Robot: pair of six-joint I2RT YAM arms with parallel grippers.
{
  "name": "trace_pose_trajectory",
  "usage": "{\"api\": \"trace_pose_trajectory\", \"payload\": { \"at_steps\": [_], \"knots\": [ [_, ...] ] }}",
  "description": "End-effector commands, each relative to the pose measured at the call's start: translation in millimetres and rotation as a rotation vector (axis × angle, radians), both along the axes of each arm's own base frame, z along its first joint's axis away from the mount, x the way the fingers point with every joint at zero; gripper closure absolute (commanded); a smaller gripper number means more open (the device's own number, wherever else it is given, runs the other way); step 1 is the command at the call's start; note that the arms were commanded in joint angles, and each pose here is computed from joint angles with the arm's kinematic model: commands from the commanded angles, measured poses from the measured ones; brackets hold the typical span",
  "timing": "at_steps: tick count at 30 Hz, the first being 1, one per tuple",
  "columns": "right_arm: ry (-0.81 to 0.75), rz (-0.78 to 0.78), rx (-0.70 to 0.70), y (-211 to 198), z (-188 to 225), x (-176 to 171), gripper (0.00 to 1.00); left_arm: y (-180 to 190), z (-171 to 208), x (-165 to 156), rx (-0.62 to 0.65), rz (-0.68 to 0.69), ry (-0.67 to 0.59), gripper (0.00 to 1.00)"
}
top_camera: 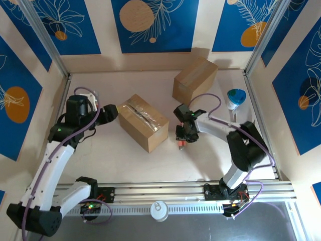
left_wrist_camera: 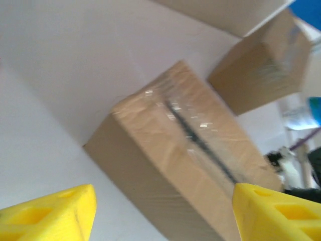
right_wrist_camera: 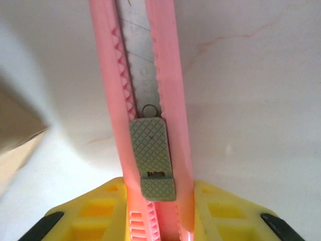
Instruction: Unpack the express box
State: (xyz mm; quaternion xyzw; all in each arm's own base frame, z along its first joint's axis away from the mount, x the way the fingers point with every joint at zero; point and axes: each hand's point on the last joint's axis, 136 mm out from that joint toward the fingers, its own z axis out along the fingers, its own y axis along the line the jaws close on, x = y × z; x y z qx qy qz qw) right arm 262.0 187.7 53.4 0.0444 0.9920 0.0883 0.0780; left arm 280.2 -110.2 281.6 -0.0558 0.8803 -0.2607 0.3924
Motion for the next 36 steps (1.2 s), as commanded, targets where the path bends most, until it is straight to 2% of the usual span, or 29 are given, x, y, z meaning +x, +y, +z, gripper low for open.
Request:
{"api": "trace_pose_trajectory", "payload": {
  "at_steps": [1,7,11,15,23,29,36],
  "knots": [
    [-0.173,0.135,0.089,9,71,-1,0.87,-32,11,-18,-0.077,-0.139,0.042,0.27],
    [-0.38,0.365,0.259,36,155,-28,0.88,-103,38,-12,-0.214,-0.313,-0.019,0.25],
    [-0.418,0.469,0.381,62,181,-46,0.88,-147,48,-6,-0.242,-0.399,-0.051,0.25],
    [-0.45,0.521,0.427,79,196,-54,0.88,-180,52,-6,-0.257,-0.461,-0.066,0.25],
    [-0.471,0.504,0.505,93,209,-52,0.9,-197,28,-6,-0.24,-0.475,-0.022,0.26],
    [-0.482,0.491,0.548,100,217,-49,0.9,-200,19,-6,-0.248,-0.475,-0.006,0.39],
    [-0.482,0.501,0.587,106,223,-51,0.91,-200,15,-4,-0.241,-0.468,-0.004,0.6]
  ]
}}
